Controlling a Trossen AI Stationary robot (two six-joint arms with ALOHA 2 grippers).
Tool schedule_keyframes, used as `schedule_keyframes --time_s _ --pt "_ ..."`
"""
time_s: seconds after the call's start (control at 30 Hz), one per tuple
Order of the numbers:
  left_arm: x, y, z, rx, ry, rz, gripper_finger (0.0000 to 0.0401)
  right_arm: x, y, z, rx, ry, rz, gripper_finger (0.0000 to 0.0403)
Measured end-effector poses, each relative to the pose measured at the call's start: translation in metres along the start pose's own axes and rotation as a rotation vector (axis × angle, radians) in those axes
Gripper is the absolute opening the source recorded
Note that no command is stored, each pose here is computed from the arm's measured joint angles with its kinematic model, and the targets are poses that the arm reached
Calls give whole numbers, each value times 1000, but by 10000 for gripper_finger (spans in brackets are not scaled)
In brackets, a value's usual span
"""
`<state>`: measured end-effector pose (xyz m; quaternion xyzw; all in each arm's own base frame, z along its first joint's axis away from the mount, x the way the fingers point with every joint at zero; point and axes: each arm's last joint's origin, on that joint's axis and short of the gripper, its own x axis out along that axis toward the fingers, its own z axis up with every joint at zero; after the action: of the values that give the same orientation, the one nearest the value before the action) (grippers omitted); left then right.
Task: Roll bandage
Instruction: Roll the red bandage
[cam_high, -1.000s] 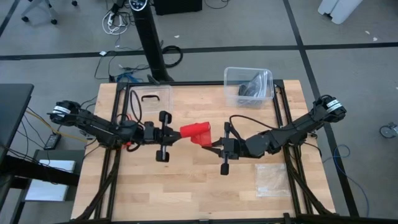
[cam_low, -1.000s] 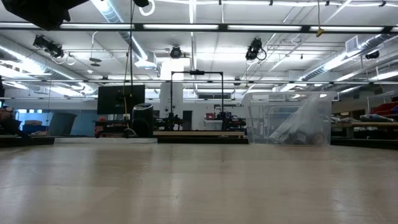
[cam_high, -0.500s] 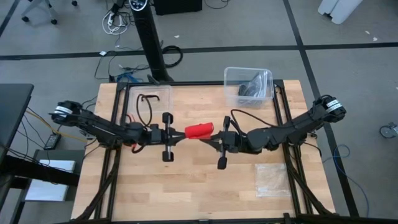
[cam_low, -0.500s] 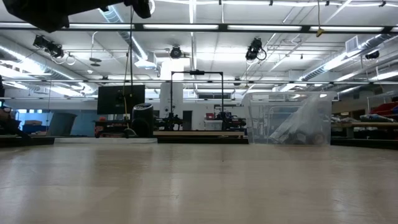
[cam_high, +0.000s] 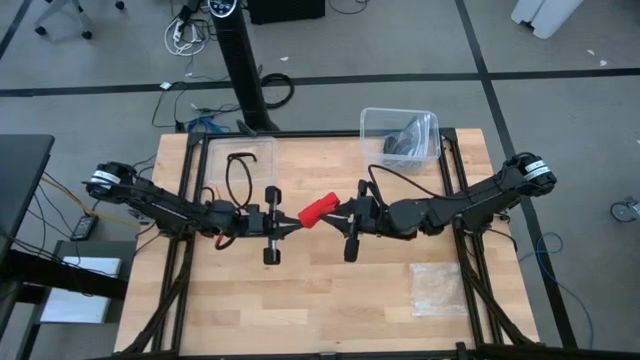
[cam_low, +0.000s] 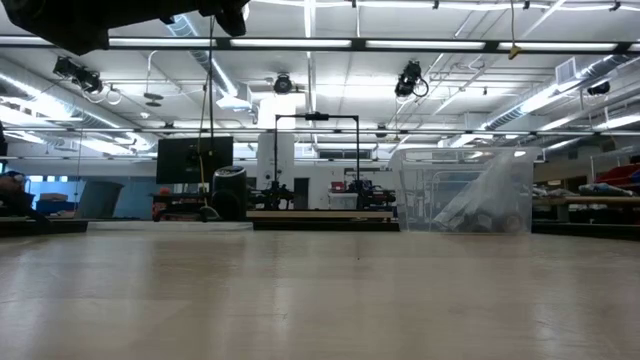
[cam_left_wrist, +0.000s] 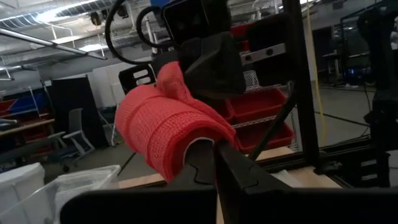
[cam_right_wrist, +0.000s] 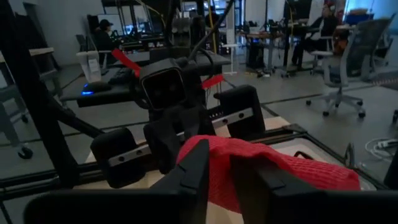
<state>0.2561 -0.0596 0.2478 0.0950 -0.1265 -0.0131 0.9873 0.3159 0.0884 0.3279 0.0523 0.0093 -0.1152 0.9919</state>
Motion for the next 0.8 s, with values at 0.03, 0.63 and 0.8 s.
schedule_keyframes --time_s 0.03,0.63,0.8 --pt "0 0 -1 -9 7 -3 0 0 0 0 5 1 0 82" --pt "-1 -8 -9 -140 73 -196 0 4 -9 1 103 -3 -40 122" --pt "-1 -8 -9 -140 82 -196 0 6 -10 1 107 8 28 121"
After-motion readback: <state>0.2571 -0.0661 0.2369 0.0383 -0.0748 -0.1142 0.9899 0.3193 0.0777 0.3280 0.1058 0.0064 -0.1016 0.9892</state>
